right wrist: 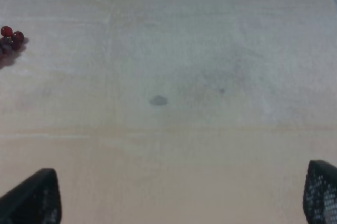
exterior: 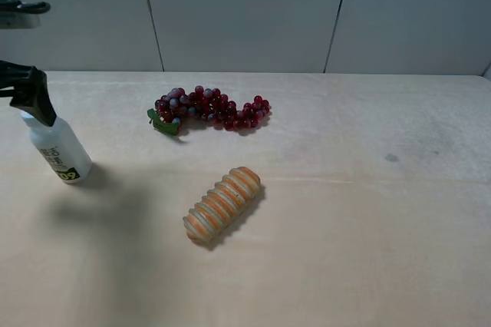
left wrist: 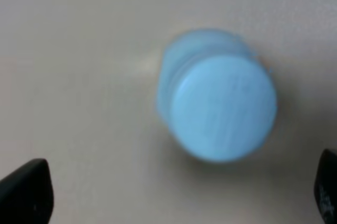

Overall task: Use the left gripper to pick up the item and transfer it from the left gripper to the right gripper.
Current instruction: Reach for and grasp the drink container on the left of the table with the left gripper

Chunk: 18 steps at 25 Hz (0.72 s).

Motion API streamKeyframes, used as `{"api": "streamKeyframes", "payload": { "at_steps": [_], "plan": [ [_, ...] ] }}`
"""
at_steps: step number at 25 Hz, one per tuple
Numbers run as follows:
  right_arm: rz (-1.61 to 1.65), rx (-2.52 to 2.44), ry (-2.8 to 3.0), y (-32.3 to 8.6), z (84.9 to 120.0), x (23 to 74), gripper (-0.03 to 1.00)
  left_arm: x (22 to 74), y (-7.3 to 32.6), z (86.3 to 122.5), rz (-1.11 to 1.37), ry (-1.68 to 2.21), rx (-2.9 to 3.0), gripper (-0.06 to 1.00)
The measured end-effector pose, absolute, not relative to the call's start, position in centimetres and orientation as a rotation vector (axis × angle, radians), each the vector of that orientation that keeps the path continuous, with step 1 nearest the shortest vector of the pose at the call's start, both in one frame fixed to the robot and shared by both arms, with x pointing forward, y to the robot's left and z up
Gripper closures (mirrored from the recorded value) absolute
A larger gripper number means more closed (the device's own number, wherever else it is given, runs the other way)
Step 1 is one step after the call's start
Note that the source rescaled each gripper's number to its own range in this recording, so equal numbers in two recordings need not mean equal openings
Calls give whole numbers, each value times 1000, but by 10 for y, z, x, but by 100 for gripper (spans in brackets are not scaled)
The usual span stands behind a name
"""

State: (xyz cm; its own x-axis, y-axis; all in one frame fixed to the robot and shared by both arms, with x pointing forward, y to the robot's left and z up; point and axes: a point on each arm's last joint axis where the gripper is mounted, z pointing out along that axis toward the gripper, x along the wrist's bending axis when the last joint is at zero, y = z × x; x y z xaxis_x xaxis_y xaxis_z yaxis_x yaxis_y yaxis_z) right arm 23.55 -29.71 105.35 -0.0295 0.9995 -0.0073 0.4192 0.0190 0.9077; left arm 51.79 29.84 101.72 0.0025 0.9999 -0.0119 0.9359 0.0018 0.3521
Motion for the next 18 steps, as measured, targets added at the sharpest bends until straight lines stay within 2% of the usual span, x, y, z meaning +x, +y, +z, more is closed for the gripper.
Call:
{"api": "streamKeyframes", "payload": {
  "at_steps": [13,18],
  "plan": [
    [982,1497,1550,-297,1053,235,-3,542,285,968,256,2064,2071,-6],
    [982,1497,1550,-297,1053,235,-3,548,284,963,285,2047,2052,-6]
  ]
}}
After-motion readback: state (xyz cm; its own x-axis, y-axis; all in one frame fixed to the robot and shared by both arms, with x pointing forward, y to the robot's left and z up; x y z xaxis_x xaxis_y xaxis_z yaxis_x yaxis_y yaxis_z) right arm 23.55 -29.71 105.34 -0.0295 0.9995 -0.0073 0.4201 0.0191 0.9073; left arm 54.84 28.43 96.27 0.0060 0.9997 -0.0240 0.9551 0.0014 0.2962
